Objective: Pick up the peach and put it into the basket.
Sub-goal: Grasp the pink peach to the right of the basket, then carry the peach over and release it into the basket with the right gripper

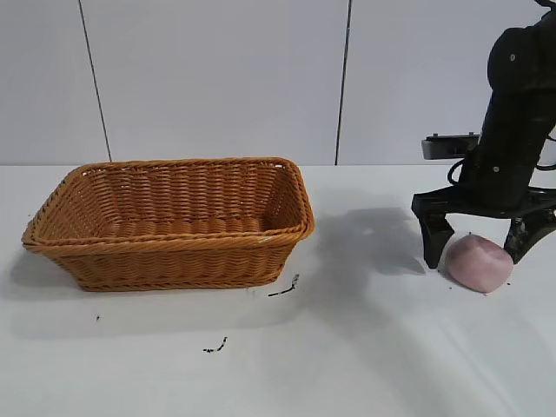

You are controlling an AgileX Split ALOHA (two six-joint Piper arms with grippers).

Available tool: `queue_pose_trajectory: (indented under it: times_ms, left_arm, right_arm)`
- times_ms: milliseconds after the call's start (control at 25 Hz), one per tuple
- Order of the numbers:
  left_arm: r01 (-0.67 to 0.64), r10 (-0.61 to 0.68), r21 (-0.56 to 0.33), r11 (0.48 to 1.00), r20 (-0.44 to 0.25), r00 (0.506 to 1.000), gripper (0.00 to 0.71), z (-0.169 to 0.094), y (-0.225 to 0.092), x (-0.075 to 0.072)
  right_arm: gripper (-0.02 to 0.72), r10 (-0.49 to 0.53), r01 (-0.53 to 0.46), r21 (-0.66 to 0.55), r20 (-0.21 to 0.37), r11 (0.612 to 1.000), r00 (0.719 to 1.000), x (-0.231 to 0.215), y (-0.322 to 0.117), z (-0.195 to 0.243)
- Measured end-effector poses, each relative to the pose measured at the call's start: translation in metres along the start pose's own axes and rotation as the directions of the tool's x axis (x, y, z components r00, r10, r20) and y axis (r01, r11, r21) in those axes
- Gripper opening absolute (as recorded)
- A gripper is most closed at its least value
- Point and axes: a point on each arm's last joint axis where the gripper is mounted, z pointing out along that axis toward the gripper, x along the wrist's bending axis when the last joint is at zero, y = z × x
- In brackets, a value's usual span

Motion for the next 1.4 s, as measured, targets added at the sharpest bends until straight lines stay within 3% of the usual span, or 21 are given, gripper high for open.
queue_pose_trajectory:
  times_ms: [120, 200, 400, 480, 720, 1040, 1400]
  left_arm:
    - [0.0, 0.0, 0.0, 1.0, 0.0, 1.0, 0.692, 0.0, 0.0, 0.0]
    - [0.0, 0.0, 0.0, 1.0, 0.0, 1.0, 0.692, 0.0, 0.0, 0.0]
    - [0.0, 0.0, 0.0, 1.0, 0.0, 1.0, 0.692, 0.0, 0.0, 0.0]
    - [0.0, 0.0, 0.0, 1.0, 0.0, 1.0, 0.692, 0.0, 0.0, 0.0]
    - [0.0, 0.0, 0.0, 1.0, 0.0, 1.0, 0.692, 0.0, 0.0, 0.0]
    - [0.0, 0.0, 0.0, 1.0, 0.0, 1.0, 0.692, 0.0, 0.0, 0.0]
    - [0.0, 0.0, 0.0, 1.0, 0.0, 1.0, 0.692, 0.0, 0.0, 0.0]
  right_arm:
    - [0.683, 0.001, -0.001, 0.017, -0.001, 1.0, 1.0, 0.0, -0.002, 0.0]
    - [0.606, 0.001, -0.001, 0.027, -0.001, 1.0, 1.0, 0.0, -0.002, 0.0]
    - [0.141, -0.001, 0.001, 0.039, 0.0, 0.999, 1.0, 0.0, -0.004, 0.0]
    - [0.07, -0.001, 0.001, 0.04, 0.0, 0.999, 1.0, 0.0, -0.003, -0.001]
    - [0.034, -0.032, 0.032, 0.034, 0.0, 0.999, 0.999, 0.0, 0.005, -0.024]
    - [0.026, -0.023, 0.017, -0.207, -0.03, 0.978, 0.999, 0.005, 0.035, -0.126]
    - [0.025, -0.124, 0.103, -0.31, -0.048, 0.945, 0.991, 0.056, 0.065, -0.165]
